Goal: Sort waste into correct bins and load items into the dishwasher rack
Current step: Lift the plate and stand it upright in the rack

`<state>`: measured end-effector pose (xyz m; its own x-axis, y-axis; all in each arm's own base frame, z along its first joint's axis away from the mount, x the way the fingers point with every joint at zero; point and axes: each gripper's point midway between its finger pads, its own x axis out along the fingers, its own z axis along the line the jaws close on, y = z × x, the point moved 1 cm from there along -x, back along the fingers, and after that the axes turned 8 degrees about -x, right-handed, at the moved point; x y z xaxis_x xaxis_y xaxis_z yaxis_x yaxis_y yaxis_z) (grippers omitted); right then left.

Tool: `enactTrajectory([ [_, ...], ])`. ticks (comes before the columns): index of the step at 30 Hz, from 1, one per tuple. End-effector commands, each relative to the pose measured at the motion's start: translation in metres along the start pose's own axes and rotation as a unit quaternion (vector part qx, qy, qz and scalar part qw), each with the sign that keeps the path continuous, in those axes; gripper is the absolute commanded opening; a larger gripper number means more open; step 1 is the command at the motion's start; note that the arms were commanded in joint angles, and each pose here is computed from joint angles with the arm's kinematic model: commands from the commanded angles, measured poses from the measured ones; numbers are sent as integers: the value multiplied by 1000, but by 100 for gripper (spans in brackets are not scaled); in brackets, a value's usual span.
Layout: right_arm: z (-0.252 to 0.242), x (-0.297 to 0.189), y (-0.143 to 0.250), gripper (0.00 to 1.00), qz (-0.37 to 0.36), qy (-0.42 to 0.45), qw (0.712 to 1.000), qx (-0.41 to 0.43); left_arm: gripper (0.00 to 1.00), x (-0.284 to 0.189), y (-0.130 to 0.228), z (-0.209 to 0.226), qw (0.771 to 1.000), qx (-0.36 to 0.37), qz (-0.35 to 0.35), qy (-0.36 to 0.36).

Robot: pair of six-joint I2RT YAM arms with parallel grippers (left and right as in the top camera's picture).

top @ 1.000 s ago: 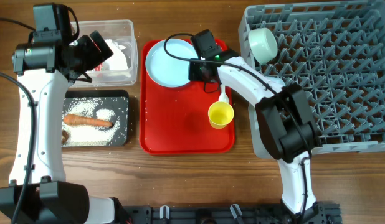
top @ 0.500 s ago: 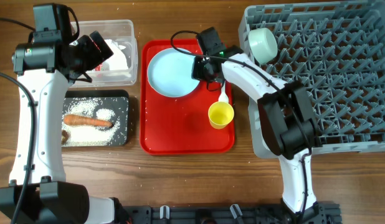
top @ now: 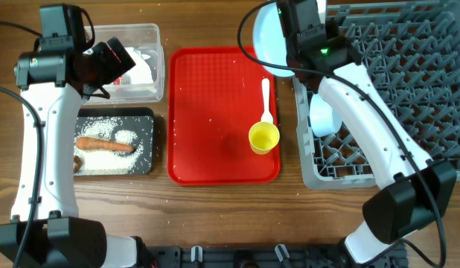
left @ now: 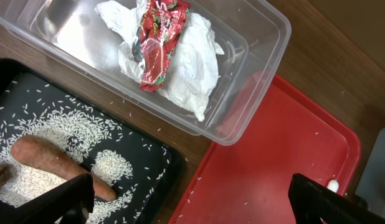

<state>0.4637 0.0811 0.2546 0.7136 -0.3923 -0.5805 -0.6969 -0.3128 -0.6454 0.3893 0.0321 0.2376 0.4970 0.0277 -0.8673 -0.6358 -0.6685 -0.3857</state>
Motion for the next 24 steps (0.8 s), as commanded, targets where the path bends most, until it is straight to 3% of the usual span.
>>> enactTrajectory([
  [1,-75,-16,1,4,3,126,992,12,100,-9,-5,-3,1000,-4,-12,10],
  [4,-126,-14,15,4,41,219,975,-10,100,-9,-5,-3,1000,-4,-12,10],
  [8,-162,1,32,4,89,249,963,-46,100,-9,-5,-3,1000,-4,-12,10],
  [13,-148,26,39,4,109,208,965,-116,100,-9,-5,-3,1000,-4,-12,10],
  [18,-124,69,52,4,157,194,941,-228,100,-9,-5,-3,1000,-4,-12,10],
  [22,-115,82,53,5,155,190,943,-225,100,-9,-5,-3,1000,-4,-12,10],
  [23,-114,83,53,16,154,186,944,-226,100,-9,-5,-3,1000,-4,-12,10],
  [24,-111,84,53,33,151,176,946,-226,100,-9,-5,-3,1000,-4,-12,10],
])
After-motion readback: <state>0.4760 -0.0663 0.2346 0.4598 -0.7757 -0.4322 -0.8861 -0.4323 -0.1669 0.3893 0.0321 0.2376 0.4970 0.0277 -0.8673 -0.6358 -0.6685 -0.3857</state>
